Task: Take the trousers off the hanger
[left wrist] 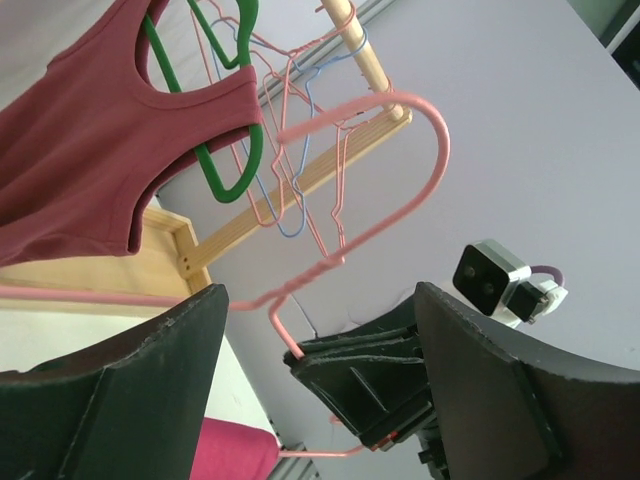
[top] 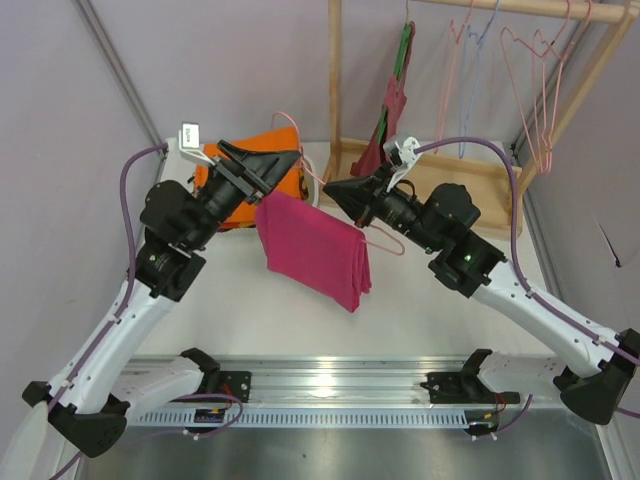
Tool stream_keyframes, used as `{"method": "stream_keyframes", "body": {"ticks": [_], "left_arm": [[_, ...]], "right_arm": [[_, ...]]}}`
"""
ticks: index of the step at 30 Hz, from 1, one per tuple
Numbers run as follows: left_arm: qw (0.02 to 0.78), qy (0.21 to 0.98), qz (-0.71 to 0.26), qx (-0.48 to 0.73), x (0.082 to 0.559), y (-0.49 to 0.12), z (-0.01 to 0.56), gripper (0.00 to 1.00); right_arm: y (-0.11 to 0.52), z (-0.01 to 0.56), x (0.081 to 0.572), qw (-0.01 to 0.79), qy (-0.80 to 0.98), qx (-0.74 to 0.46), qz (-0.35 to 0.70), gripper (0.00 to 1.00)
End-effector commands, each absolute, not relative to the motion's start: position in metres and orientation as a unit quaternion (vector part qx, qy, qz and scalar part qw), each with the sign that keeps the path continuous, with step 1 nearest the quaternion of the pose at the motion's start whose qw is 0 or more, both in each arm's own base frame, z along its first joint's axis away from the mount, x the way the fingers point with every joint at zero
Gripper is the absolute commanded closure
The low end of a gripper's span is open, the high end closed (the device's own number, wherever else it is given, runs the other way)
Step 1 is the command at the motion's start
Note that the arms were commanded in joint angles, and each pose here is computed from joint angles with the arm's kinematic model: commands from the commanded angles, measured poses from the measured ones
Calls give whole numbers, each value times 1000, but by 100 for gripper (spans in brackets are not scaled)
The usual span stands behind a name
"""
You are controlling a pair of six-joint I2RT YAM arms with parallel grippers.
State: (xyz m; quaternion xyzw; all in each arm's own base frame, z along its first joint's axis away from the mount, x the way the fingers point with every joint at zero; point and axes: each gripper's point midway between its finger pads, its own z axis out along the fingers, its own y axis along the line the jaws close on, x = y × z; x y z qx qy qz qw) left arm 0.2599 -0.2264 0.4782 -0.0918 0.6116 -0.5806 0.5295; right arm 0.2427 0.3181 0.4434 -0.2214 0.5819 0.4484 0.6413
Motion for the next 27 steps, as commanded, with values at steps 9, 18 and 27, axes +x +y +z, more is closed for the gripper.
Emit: {"method": "stream_keyframes", "body": {"ticks": [9, 18, 27], "left_arm": [[529, 586, -602, -119, 244, -225, 494, 19], [517, 586, -613, -116, 267, -249, 495, 22], [551, 565, -600, -134, 286, -246, 506, 44]], "right_arm": [[292, 566, 227, 760, 403, -172, 480, 100], [308, 562, 219, 746, 391, -186, 506, 100], [315, 549, 217, 735, 403, -198, 508, 100]]}}
